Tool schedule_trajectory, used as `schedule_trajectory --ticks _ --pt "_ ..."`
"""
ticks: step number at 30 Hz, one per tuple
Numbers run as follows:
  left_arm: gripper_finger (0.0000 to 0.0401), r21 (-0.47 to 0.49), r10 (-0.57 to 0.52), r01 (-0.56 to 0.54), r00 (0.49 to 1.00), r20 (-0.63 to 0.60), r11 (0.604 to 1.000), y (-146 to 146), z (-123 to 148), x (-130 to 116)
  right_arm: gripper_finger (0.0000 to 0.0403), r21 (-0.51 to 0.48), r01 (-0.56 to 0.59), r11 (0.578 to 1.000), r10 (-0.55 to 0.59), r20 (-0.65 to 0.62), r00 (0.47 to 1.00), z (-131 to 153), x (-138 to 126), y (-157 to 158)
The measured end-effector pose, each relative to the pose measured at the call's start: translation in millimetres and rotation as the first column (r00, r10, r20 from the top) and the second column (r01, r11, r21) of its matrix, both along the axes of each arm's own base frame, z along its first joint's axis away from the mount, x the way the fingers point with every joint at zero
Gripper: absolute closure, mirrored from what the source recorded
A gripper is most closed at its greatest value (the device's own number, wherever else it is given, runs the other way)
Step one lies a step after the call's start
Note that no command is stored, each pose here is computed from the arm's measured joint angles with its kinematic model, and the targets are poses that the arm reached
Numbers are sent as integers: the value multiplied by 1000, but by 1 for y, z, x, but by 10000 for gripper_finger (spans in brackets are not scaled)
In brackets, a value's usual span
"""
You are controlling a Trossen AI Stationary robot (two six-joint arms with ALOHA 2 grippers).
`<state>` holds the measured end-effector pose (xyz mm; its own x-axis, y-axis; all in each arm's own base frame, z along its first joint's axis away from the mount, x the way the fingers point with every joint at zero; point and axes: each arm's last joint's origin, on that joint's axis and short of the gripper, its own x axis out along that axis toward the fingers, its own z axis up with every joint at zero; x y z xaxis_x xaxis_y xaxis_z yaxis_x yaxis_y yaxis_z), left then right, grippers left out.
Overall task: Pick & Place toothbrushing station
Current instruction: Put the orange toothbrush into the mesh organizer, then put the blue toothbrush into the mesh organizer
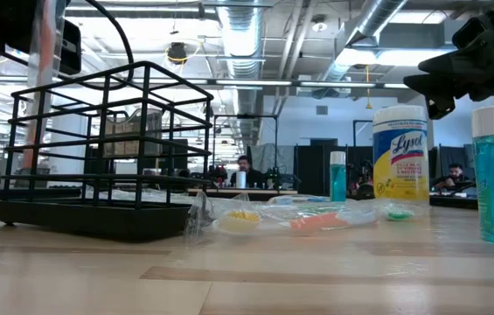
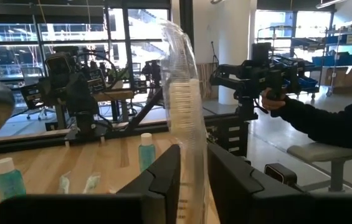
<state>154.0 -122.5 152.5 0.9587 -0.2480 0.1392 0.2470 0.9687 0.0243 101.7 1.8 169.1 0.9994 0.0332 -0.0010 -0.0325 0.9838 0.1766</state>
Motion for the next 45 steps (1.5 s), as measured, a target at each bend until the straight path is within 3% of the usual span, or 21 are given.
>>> schedule_trajectory --ticks 24,35,45 --pt "236 10 55 -54 997 -55 998 11 -12 -10 249 0 0 1000 0 0 1000 0 0 0" --pt "244 -11 55 -55 998 -32 998 16 -8 -16 249 0 0 1000 0 0 1000 0 0 0" --pt "264 -54 123 -123 992 -6 991 23 0 -21 249 0 0 1000 0 -1 1000 0 0 0"
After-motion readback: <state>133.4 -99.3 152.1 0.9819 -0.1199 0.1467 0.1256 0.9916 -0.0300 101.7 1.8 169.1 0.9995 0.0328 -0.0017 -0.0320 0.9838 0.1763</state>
